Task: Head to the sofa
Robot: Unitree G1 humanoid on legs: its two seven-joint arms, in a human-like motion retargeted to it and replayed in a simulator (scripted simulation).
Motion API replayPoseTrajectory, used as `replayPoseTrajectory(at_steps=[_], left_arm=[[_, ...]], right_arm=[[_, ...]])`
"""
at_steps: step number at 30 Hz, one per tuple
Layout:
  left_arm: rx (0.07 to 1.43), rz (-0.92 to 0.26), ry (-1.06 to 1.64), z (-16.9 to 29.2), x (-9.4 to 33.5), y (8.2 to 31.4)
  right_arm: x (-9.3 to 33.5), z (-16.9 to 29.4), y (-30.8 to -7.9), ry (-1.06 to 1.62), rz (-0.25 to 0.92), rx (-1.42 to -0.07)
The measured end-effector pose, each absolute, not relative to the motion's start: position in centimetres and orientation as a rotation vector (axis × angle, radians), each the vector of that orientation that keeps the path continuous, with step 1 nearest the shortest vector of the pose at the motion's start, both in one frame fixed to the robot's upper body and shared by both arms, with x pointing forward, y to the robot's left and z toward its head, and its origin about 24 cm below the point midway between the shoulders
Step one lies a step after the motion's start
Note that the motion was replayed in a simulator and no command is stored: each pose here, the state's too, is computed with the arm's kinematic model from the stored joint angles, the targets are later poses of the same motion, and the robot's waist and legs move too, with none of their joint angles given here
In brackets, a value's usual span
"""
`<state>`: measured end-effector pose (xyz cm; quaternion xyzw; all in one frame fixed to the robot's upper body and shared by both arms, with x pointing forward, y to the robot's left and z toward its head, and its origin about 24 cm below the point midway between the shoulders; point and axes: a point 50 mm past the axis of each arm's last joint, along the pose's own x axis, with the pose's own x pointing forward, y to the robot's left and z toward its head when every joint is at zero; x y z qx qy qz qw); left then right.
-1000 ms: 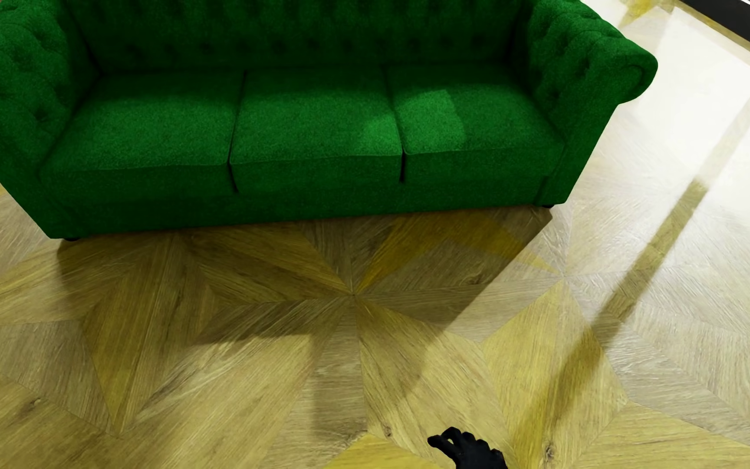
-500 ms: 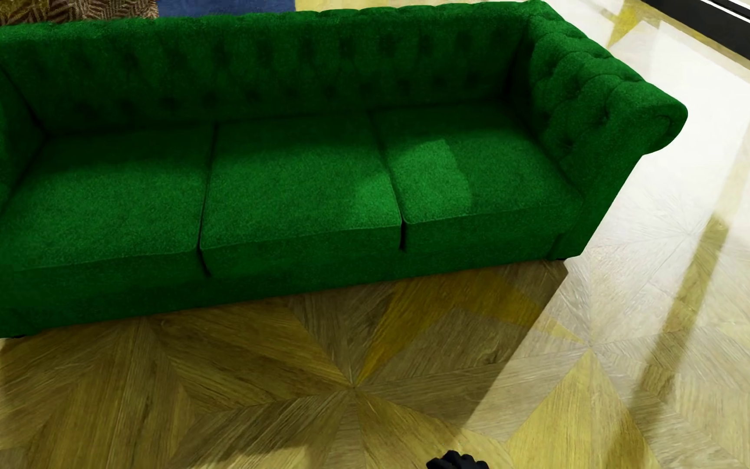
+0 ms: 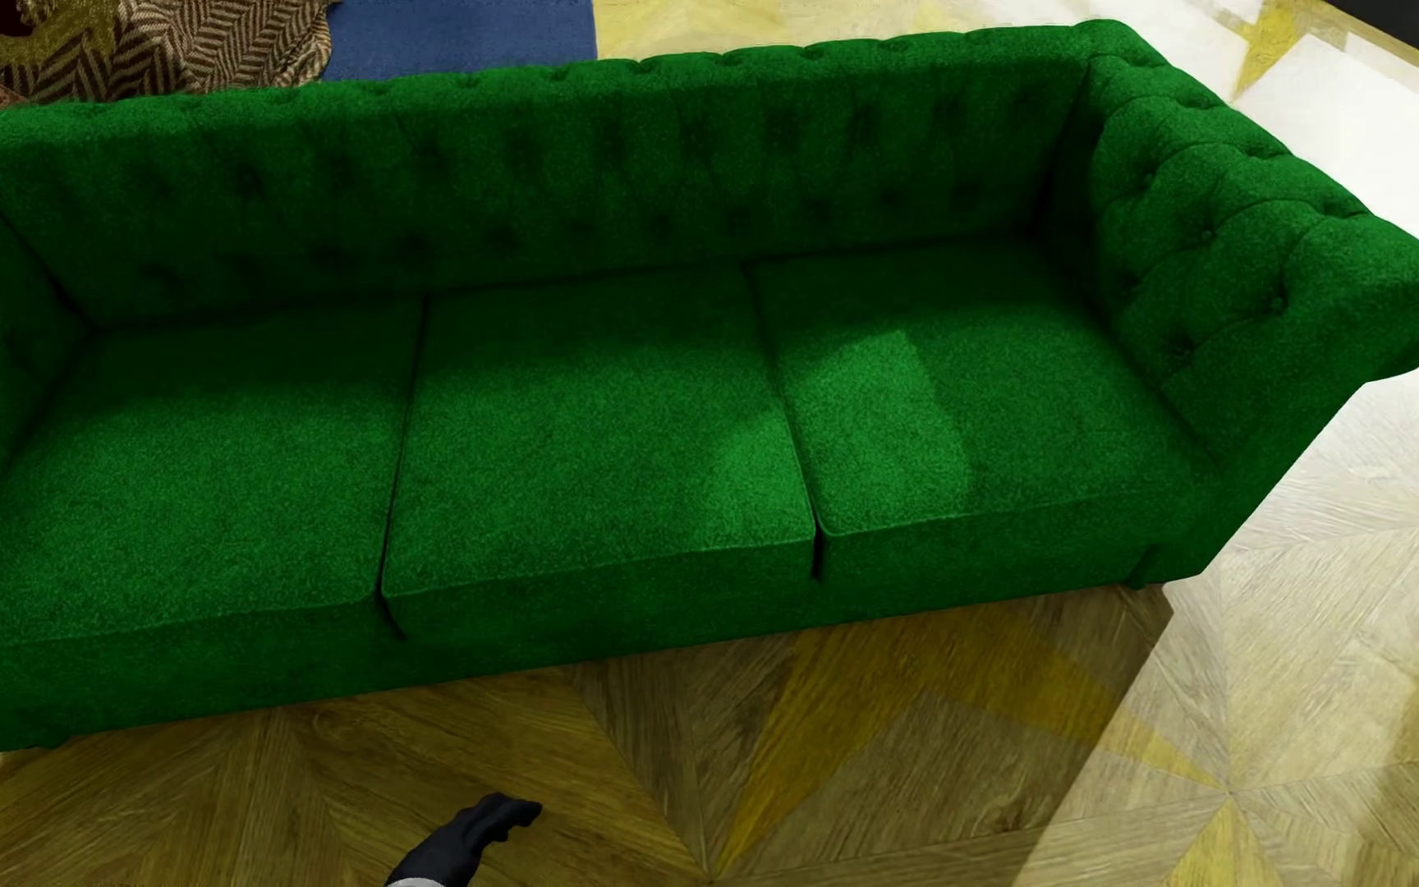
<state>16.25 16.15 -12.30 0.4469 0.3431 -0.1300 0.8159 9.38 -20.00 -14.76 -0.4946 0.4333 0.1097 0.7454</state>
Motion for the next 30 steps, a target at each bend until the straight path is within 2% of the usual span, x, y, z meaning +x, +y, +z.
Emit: replayPoseTrajectory(at_steps=[2,4,6,7,12,14,16,20,25,30], left_arm=[[0.952,-0.256,0.778,-12.7,15.9,16.2],[0.938,-0.248,0.836,-13.3,14.9,16.4],[0.934,-0.281,0.86,-13.8,13.7,16.5],[0.942,-0.311,0.872,-14.0,13.1,16.6],[1.0,-0.436,1.045,-15.6,9.5,17.3],[1.011,-0.444,1.061,-15.7,9.3,17.6],[1.005,-0.417,1.035,-15.5,9.8,17.6],[0.977,-0.345,0.935,-14.6,11.7,17.2],[0.971,-0.327,0.84,-13.5,13.8,16.5],[0.989,-0.33,0.854,-13.6,13.7,17.4]], right_arm=[[8.6,-15.3,-19.3,0.993,0.281,-1.065],[8.6,-15.6,-18.4,1.017,0.372,-1.05],[10.3,-15.4,-17.7,0.957,0.47,-1.09],[11.5,-15.0,-17.5,0.91,0.472,-1.11],[16.2,-12.7,-17.1,0.755,0.244,-1.016],[17.3,-12.1,-16.6,0.703,0.231,-1.012],[17.8,-11.9,-15.9,0.669,0.271,-1.028],[17.0,-12.9,-15.2,0.702,0.38,-1.093],[13.9,-14.7,-15.7,0.848,0.419,-1.107],[11.6,-15.5,-16.4,0.931,0.443,-1.112]])
